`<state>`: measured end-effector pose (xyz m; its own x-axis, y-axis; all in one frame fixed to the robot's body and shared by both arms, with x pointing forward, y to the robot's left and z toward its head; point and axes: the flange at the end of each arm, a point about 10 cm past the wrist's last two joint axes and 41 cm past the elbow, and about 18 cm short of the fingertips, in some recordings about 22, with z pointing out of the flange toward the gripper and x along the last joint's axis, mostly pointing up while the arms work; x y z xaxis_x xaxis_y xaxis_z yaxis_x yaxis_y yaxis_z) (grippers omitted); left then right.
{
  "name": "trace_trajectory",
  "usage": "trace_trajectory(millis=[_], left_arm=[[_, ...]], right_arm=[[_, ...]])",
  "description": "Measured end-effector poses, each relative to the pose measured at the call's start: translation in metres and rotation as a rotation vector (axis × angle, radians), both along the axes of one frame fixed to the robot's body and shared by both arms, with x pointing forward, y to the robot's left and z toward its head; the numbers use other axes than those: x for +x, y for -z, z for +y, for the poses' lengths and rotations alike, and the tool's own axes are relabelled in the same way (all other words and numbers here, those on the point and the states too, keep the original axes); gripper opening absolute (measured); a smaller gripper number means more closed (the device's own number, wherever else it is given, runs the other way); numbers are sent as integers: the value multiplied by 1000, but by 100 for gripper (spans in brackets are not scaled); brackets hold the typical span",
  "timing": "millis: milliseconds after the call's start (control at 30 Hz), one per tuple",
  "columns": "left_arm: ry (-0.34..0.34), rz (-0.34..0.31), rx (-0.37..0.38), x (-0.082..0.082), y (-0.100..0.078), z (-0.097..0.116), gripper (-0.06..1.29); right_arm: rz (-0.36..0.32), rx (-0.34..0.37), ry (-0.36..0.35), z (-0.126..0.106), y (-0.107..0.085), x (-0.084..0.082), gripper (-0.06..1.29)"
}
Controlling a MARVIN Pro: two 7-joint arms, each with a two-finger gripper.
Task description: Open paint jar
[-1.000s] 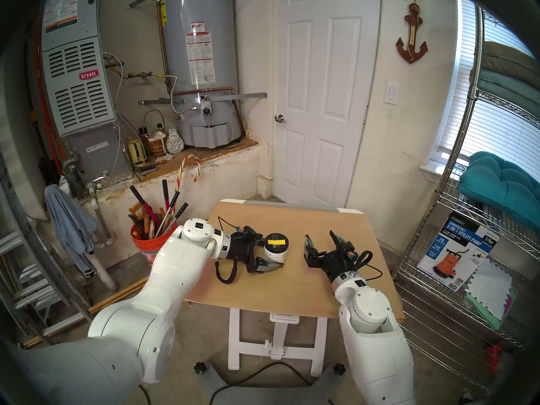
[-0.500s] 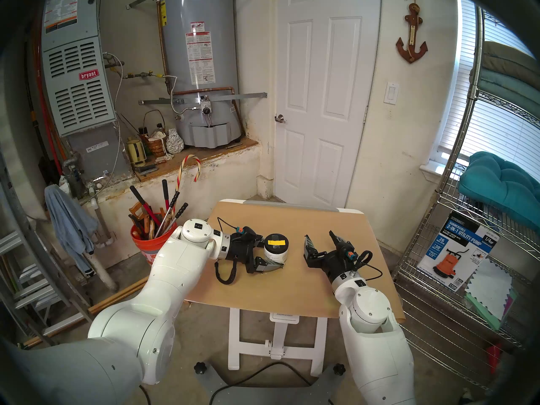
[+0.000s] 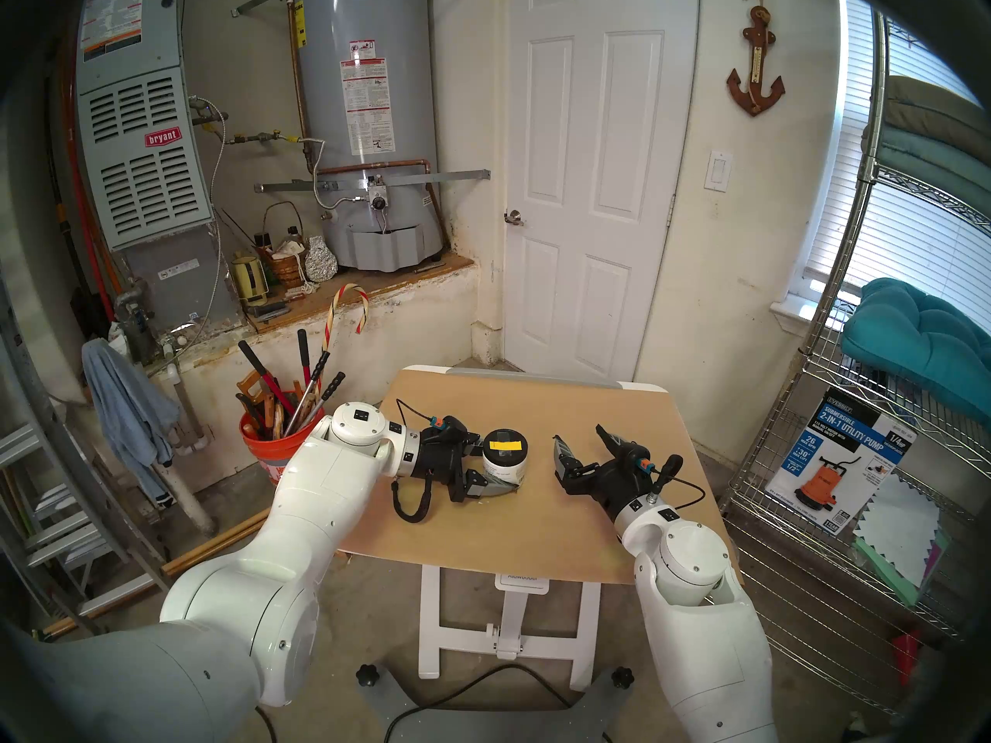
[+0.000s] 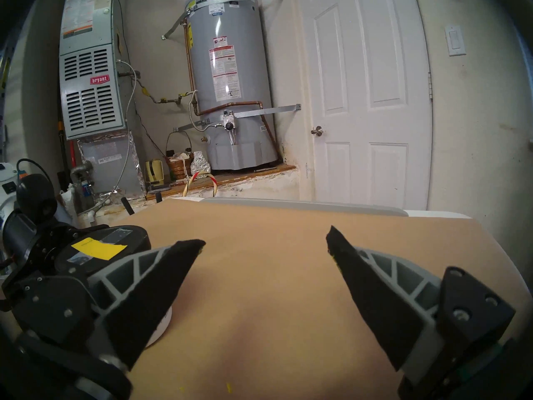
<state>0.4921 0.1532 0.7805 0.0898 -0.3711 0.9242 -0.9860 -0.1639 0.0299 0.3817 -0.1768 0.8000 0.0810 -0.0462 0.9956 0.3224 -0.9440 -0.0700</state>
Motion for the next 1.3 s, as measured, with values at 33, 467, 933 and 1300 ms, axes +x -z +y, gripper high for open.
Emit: trace_trajectory(millis=[33, 467, 933, 1300], left_arm=[[0, 0, 0, 0, 0, 0, 82], [4, 5, 4, -1, -1, 2, 77], [7, 8, 6, -1, -1, 3, 77], [10, 9, 6, -1, -1, 4, 77]], right_arm=[[-1, 0, -3, 0, -1, 0, 123], [-7, 37, -119, 4, -8, 0, 123], [9, 2, -340, 29, -27, 8, 123], [32, -71, -490, 47, -39, 15, 123]])
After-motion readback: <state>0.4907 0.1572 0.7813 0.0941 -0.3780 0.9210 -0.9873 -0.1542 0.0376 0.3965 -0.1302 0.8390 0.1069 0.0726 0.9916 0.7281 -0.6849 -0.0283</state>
